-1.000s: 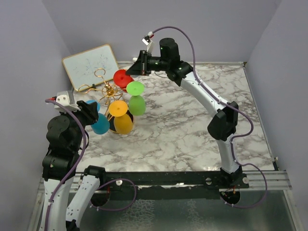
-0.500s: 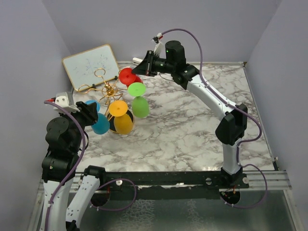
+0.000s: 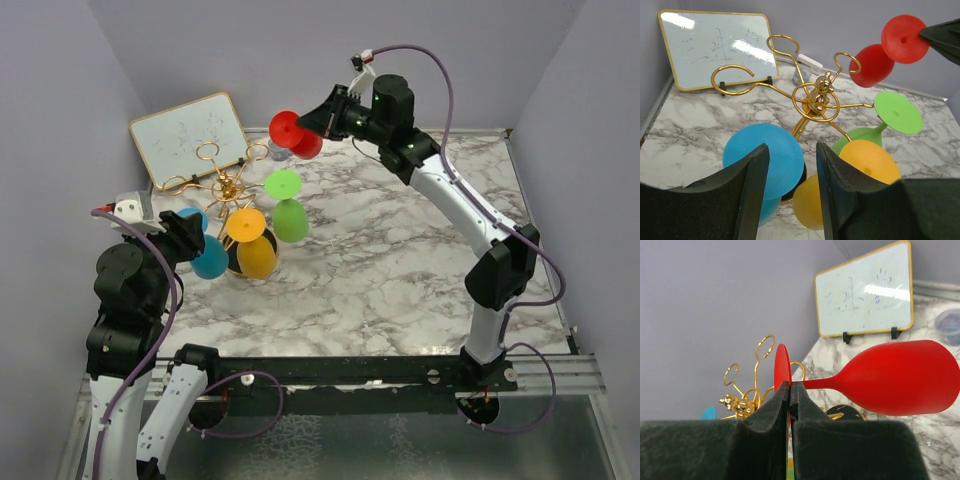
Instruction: Take the wine glass off the wine glass rack
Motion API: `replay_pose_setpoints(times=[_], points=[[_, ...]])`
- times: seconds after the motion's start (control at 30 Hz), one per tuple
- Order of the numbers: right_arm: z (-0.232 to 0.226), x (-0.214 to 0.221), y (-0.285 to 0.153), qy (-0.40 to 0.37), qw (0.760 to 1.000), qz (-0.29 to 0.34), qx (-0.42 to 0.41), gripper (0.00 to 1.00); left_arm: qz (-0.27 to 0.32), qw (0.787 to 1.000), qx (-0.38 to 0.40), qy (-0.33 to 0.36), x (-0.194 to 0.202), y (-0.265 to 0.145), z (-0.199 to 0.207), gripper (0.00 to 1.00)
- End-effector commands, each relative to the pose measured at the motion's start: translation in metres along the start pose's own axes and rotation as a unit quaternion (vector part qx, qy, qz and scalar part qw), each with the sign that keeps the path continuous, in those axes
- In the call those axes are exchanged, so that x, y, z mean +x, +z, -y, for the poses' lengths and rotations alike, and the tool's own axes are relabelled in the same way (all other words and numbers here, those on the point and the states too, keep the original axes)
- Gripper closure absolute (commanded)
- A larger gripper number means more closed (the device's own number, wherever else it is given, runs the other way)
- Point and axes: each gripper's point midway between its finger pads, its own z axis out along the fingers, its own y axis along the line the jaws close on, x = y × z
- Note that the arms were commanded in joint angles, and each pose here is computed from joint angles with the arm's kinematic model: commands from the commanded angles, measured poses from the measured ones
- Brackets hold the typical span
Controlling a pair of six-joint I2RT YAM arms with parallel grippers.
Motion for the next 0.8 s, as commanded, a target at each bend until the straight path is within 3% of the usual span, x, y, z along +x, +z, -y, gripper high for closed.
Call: replay_pose_setpoints(times=[0.0, 0.27, 0.47, 0.6, 0.77], points=[[-0.046, -0.058, -0.033, -0.113, 0.99, 0.083, -0.025, 0.99, 0.023, 0.999, 0.025, -0.007, -0.019, -0.003, 0.012, 0.54], [-0.054, -0.048, -0.105, -0.316, 0.945, 0.079, 0.007, 0.99, 0.032, 0.981, 0.185, -0.052, -0.061, 0.007, 0.086, 0.42], [-0.046, -0.022, -0.171, -0.452, 0.884, 0.111, 0.035, 0.99, -0.045, 0.926, 0.349, -0.136, -0.074, 0.019, 0.159, 0.34], [-0.052, -0.01, -0.206, -0.507, 0.85, 0.137, 0.029, 0.99, -0.108, 0.876, 0.433, -0.18, -0.074, 0.02, 0.191, 0.33], [-0.08, 0.005, -0.213, -0.525, 0.839, 0.137, -0.047, 0.99, -0.149, 0.842, 0.481, -0.191, -0.07, 0.016, 0.205, 0.33]])
